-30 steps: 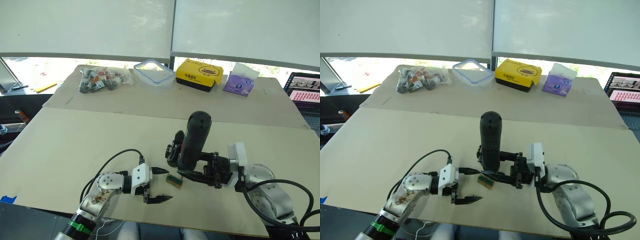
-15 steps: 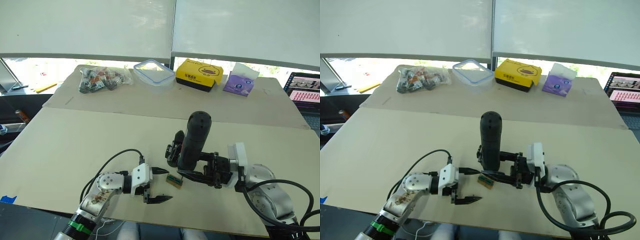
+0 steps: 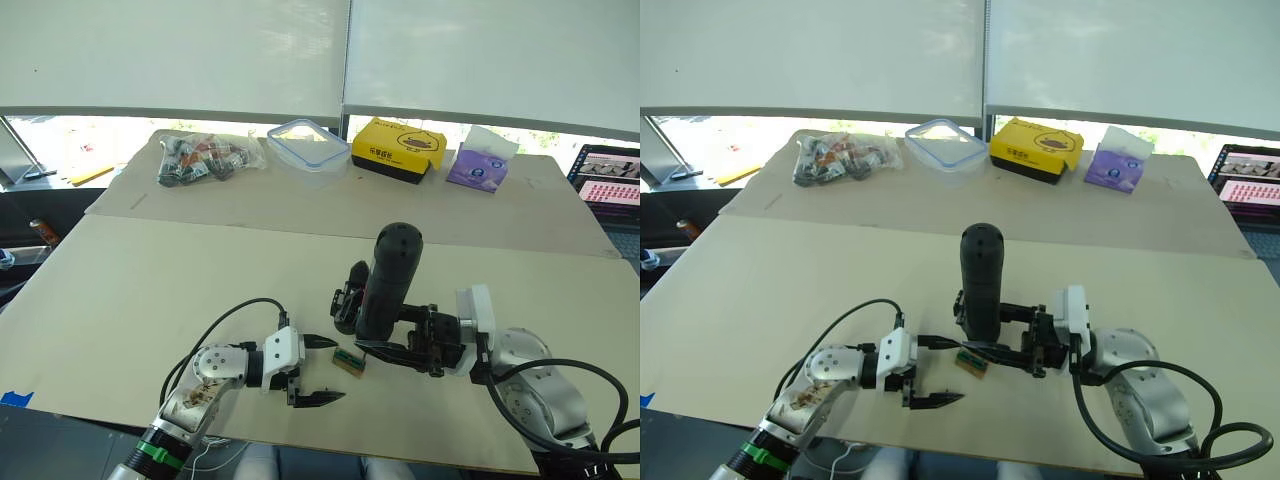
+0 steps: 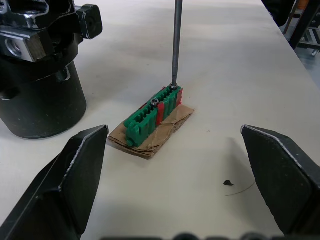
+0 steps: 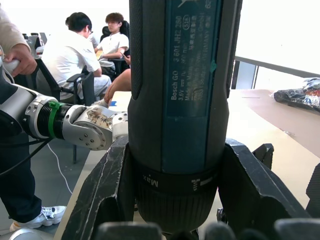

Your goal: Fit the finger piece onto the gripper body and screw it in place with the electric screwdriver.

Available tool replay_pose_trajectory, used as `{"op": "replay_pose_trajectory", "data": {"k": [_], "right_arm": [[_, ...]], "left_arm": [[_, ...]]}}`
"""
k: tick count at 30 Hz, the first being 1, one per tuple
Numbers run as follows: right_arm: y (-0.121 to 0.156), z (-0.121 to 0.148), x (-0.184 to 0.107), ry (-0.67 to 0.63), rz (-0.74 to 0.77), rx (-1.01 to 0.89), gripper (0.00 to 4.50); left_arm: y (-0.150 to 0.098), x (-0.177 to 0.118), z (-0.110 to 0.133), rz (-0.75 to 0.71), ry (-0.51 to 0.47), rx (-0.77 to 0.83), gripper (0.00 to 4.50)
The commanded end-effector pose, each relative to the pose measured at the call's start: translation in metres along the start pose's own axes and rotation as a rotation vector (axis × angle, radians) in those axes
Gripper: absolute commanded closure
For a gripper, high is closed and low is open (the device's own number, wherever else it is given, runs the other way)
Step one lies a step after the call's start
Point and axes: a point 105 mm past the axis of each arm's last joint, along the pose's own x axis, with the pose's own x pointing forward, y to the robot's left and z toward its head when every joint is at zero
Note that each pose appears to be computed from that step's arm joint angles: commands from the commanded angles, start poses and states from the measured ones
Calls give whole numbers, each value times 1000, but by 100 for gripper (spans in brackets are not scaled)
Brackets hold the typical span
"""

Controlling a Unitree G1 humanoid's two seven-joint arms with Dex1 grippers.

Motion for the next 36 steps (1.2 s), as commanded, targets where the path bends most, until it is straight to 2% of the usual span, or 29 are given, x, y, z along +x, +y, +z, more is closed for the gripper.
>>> {"op": "replay_pose_trajectory", "data": {"k": [1,21,36], "right_arm": [[1,14,0,-35,10,-52,259],[4,9,0,-24,16,-36,259],[4,6,4,-21,24,-37,259]], "left_arm": [[-15,6,-17,-48,41,-62,0],[-13,5,-22,-47,44,-66,0],[-14,6,-17,-48,41,-60,0]]}}
